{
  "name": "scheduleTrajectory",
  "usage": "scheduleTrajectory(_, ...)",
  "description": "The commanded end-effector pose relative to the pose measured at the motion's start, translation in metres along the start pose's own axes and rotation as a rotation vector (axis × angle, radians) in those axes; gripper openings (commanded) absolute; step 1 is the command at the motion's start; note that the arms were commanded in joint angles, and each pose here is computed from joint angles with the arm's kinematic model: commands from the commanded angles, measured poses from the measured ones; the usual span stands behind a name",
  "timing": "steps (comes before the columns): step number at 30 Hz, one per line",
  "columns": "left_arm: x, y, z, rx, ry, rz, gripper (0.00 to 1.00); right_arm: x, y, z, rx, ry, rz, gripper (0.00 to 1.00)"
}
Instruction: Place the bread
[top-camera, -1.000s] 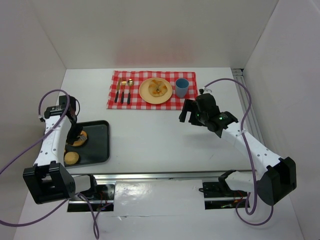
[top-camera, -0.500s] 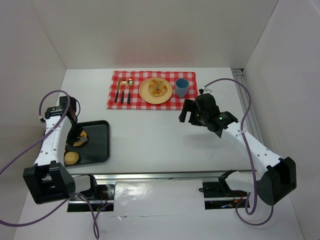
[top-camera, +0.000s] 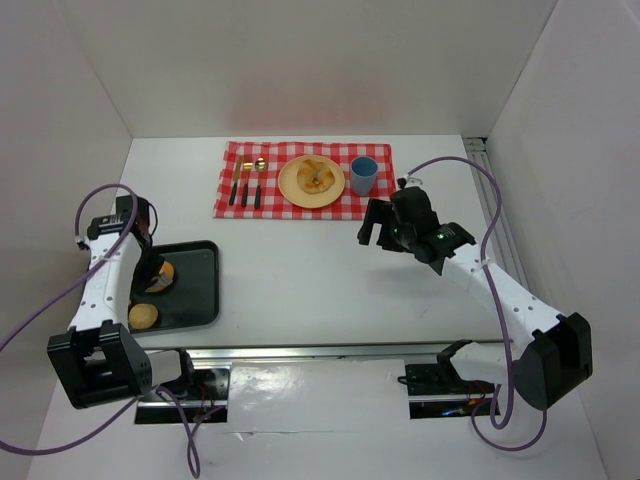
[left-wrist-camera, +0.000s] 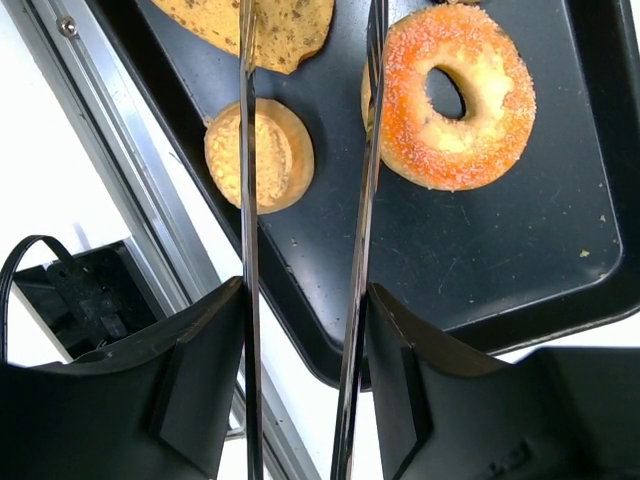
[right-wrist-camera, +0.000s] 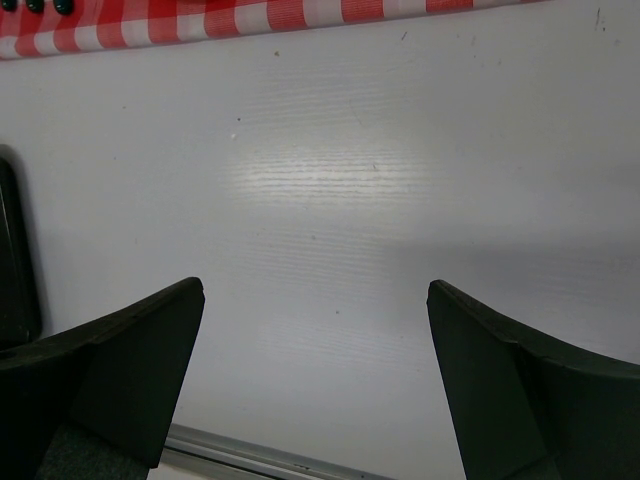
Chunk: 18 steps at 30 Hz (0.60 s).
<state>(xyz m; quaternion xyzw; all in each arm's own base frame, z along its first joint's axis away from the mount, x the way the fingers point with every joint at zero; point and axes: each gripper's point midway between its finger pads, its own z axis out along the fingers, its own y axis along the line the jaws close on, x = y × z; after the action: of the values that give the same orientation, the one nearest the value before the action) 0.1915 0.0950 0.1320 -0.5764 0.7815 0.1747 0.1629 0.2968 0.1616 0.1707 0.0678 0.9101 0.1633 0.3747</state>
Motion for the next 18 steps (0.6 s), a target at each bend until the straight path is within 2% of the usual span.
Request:
scheduleTrajectory(1, 0.0, 0.009, 0.006, -0.041, -0.006, -0.009, 0.6, -0.025, 0.015, -0.006, -0.052, -0.069, -0.001, 1.0)
scheduleTrajectory(13, -0.001, 0.016, 0.01, -0.088, -0.003, -0.028, 0.5, -0.023, 0.014, -0.003, -0.047, -0.061, -0.002, 1.0)
scheduleTrajectory(17, -0.005, 0.014, 0.003, -0.064, -0.006, -0.029, 0.31, -0.024, 0.017, -0.003, -0.06, -0.064, -0.001, 1.0)
scheduleTrajectory(18, -0.008, 0.012, 0.0, -0.048, -0.017, -0.038, 0.21, -0.024, 0.017, -0.003, -0.06, -0.064, -0.001, 1.0)
